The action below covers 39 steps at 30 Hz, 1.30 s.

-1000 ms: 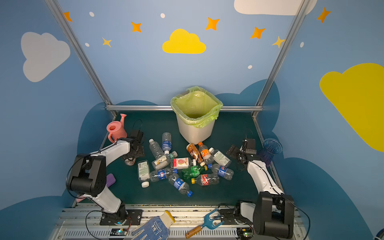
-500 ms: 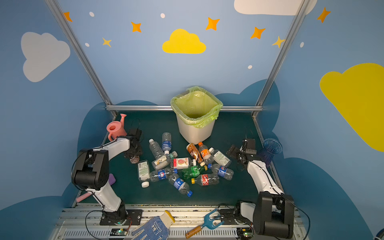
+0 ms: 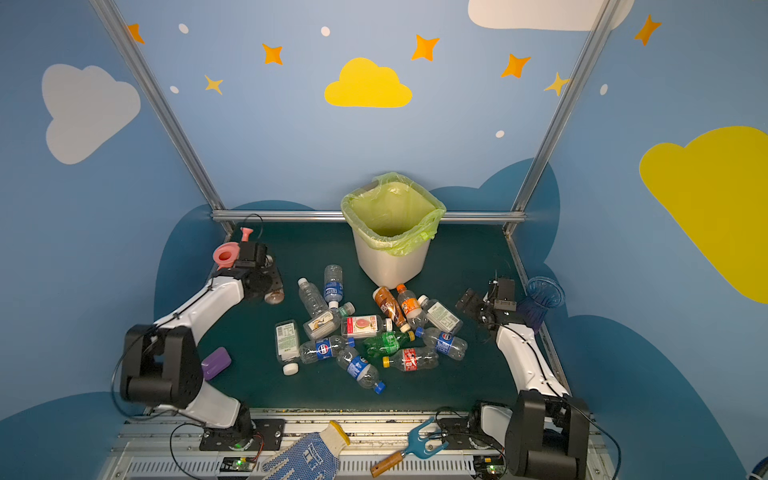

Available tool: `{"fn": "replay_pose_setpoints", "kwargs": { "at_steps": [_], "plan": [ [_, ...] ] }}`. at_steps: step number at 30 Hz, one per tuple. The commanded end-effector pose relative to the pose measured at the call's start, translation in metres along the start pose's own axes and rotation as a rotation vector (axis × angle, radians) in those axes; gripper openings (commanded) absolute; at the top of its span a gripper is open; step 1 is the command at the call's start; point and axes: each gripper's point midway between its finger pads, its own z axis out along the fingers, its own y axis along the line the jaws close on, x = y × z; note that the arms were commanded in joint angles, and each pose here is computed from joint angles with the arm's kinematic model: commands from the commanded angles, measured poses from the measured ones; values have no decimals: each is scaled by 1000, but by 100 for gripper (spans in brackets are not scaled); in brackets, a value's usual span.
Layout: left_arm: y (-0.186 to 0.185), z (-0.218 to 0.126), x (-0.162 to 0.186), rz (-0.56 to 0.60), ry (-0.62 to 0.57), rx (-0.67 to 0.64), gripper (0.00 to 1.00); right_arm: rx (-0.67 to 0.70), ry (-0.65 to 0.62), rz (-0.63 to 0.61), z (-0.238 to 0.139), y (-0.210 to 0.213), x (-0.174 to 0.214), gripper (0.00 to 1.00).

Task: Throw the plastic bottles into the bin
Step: 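Lift the Nescafe bottle over the bin and release it with the left gripper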

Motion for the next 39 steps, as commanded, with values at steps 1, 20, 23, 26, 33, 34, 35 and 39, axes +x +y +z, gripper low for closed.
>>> {"fn": "replay_pose_setpoints", "kwargs": {
  "at_steps": [1, 20, 23, 26, 33, 34, 35, 39],
  "plan": [
    [-59, -97, -111, -91, -418, 308, 42, -13, -53, -8, -10, 3, -11, 98],
    [-335, -174, -123, 124, -251, 995, 85, -172, -177, -49, -59, 32, -25, 98],
    [-324, -238, -147, 141, -477, 1035, 100, -196, -210, -47, -71, 39, -32, 98],
    [-314, -283, -151, 201, -576, 1045, 100, -192, -202, -37, -71, 38, -32, 98],
    [-279, -296, -142, 206, -671, 977, 100, -189, -155, -17, -61, 37, -24, 98],
    [-271, -293, -141, 193, -690, 946, 100, -191, -148, -15, -59, 38, -23, 98],
    [-263, -284, -136, 189, -686, 913, 100, -191, -139, -15, -57, 38, -21, 98],
    [-232, -253, -119, 154, -648, 798, 100, -178, -95, -25, -50, 39, -12, 98]
  ]
}}
